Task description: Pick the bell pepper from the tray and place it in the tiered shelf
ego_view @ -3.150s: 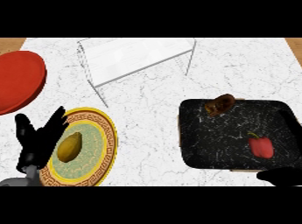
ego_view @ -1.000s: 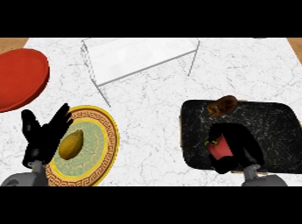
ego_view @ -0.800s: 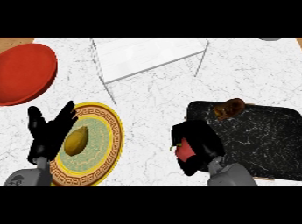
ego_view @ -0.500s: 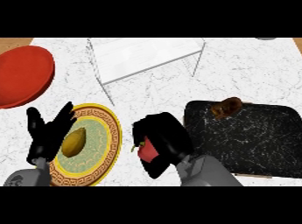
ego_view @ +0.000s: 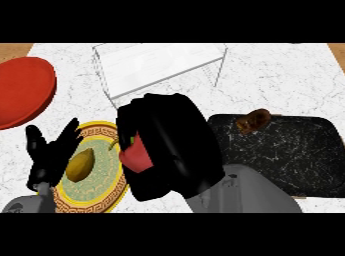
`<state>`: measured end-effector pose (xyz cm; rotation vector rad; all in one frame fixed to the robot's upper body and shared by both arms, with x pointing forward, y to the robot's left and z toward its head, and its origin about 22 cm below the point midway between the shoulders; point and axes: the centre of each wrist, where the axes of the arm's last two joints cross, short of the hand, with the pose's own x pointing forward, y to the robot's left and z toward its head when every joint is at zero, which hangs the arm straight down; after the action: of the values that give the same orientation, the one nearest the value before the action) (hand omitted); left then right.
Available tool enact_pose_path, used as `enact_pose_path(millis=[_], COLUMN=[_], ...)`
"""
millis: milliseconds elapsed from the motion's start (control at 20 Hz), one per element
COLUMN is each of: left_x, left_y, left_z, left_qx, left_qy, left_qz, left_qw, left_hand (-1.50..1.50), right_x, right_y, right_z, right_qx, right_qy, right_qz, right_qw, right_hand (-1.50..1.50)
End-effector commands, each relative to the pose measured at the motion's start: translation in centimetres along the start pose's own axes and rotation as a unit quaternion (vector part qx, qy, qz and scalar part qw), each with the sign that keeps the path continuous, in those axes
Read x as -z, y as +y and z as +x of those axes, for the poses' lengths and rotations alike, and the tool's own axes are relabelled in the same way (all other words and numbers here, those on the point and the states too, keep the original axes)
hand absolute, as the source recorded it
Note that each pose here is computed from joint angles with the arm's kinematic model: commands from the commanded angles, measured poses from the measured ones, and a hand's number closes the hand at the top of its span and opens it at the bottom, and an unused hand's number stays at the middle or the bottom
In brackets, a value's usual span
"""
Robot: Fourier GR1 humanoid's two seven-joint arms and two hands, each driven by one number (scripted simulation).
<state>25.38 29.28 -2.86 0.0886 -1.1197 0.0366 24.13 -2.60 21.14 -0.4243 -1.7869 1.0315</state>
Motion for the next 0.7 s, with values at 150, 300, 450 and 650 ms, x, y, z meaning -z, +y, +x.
enact_pose_path(millis=[150, 300, 450, 650], left_x=[0.5, 1.0, -0.1, -0.1], left_y=[0.4, 0.7, 1.1, -0.5], left_z=[-0.3, 0.6, 1.0, 0.1], left_qx=[-0.006, 0.002, 0.002, 0.001], left_qy=[-0.005, 0.000, -0.003, 0.000], left_qz=[0.009, 0.005, 0.000, 0.001], left_qw=[0.9999, 1.0000, 1.0000, 1.0000], left_hand=[0.00, 0.00, 0.00, 0.00], right_x=[3.8, 5.9, 7.2, 10.7], right_y=[-6.5, -8.9, -11.0, -12.1], right_z=[3.1, 3.0, 5.1, 3.6], right_qx=[0.010, 0.021, 0.039, 0.041], right_qy=[0.016, 0.035, 0.044, 0.052], right_qz=[-0.054, -0.063, -0.086, -0.099], right_qw=[0.998, 0.997, 0.995, 0.993], right_hand=[1.50, 1.50, 1.50, 1.50])
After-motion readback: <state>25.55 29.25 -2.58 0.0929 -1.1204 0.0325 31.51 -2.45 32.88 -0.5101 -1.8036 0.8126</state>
